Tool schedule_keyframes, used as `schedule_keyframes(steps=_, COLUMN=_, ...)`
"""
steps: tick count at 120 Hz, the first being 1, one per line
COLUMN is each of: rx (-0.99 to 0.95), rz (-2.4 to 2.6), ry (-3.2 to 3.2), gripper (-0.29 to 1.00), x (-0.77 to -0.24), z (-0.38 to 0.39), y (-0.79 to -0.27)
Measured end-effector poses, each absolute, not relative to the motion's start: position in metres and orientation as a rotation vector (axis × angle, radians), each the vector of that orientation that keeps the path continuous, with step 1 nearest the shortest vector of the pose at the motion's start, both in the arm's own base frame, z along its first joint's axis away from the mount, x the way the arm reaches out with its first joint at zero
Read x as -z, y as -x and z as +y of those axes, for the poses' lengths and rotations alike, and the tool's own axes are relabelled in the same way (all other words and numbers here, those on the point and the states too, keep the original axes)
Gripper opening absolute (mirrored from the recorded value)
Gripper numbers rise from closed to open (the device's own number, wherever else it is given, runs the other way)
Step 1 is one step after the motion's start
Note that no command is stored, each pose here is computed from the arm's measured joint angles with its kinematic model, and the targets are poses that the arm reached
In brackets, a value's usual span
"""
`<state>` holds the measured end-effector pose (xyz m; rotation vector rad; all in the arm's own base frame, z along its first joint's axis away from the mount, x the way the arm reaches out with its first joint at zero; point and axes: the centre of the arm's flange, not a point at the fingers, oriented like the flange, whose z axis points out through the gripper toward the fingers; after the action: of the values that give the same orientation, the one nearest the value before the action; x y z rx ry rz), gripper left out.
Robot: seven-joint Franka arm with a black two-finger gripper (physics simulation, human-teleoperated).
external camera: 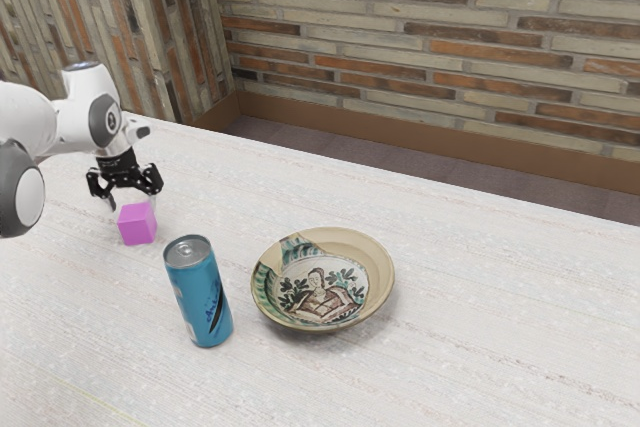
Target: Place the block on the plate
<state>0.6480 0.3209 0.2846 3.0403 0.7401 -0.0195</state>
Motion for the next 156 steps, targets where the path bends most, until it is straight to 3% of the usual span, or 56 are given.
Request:
schedule_keyframes(steps=43, rx=0.033, rz=0.866, ry=-2.99, gripper=0.69, x=-0.261, z=0.32, y=-0.652)
schedule_keyframes(steps=71, rx=0.045, rz=0.922, ry=-2.968, gripper=0.41, x=-0.257, z=0.32, y=-0.651)
schedule_keyframes(steps=112, rx=0.041, rz=0.967, ry=-2.957, gripper=0.36, x=-0.283, z=0.315, y=-0.653)
schedule_keyframes(steps=135, rx=-0.078, rz=0.685, ry=-3.001, gripper=0.36, x=-0.389, z=0.182, y=-0.694)
schedule_keyframes(steps=156, rx=-0.018, rz=0.394, ry=-3.016, gripper=0.36, x=-0.396, z=0.034, y=-0.708)
